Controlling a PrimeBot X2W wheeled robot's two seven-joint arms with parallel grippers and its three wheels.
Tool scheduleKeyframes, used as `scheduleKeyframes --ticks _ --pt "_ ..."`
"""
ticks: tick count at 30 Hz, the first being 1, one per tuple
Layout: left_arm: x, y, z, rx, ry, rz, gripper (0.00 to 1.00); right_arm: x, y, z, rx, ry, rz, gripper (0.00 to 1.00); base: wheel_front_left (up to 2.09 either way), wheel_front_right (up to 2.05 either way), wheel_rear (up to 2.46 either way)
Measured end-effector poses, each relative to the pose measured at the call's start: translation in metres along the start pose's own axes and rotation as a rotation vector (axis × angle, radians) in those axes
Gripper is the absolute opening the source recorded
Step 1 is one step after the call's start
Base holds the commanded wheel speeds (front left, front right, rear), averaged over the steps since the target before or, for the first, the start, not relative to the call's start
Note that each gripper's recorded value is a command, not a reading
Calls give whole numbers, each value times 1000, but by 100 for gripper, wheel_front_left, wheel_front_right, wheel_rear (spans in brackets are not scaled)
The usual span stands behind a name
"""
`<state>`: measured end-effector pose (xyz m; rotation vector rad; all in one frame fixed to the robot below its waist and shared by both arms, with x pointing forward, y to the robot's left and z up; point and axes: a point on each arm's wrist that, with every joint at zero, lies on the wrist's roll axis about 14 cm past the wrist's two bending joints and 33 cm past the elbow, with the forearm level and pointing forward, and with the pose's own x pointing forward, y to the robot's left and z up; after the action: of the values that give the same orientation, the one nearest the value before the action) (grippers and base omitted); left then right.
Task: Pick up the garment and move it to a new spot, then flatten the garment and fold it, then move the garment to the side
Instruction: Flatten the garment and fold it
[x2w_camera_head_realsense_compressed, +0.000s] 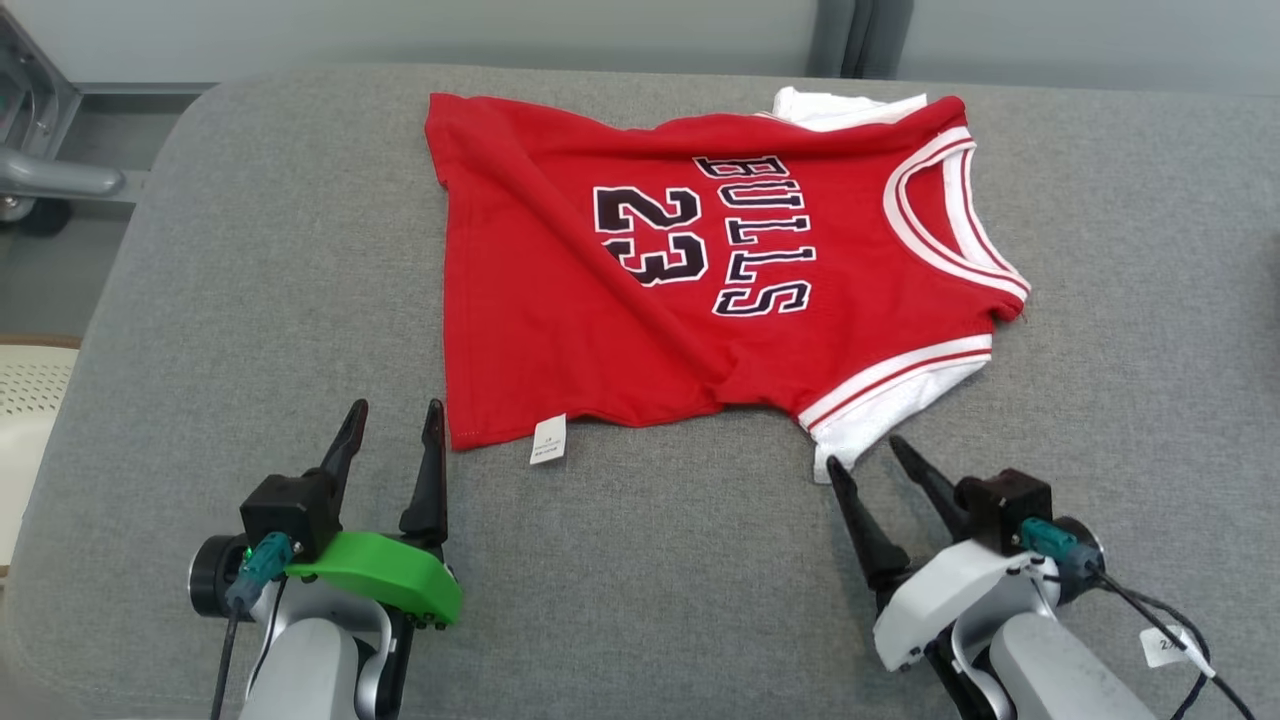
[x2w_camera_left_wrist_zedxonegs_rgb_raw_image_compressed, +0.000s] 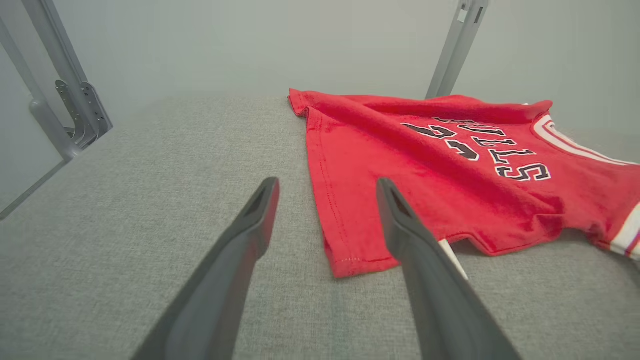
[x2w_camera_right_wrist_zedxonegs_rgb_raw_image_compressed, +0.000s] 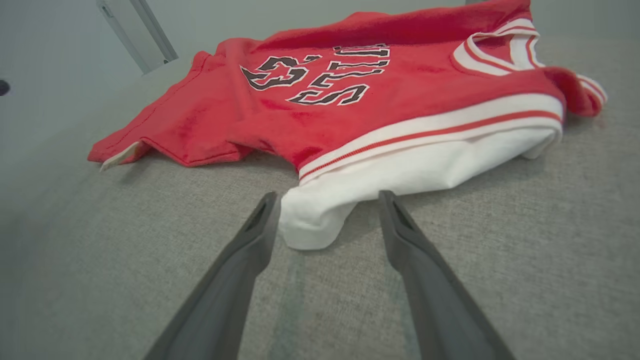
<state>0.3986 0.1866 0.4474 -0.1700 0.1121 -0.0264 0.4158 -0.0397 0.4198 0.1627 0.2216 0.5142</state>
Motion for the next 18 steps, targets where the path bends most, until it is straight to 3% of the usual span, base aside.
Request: scheduleKeyframes --ticks 7,18 --pt "-8 -9 -1 -37 -2 -17 100 -9 11 -10 3 31 28 100 0 0 0" --pt "-20 8 -5 -65 8 39 100 3 13 -22 -25 73 30 100 0 0 0"
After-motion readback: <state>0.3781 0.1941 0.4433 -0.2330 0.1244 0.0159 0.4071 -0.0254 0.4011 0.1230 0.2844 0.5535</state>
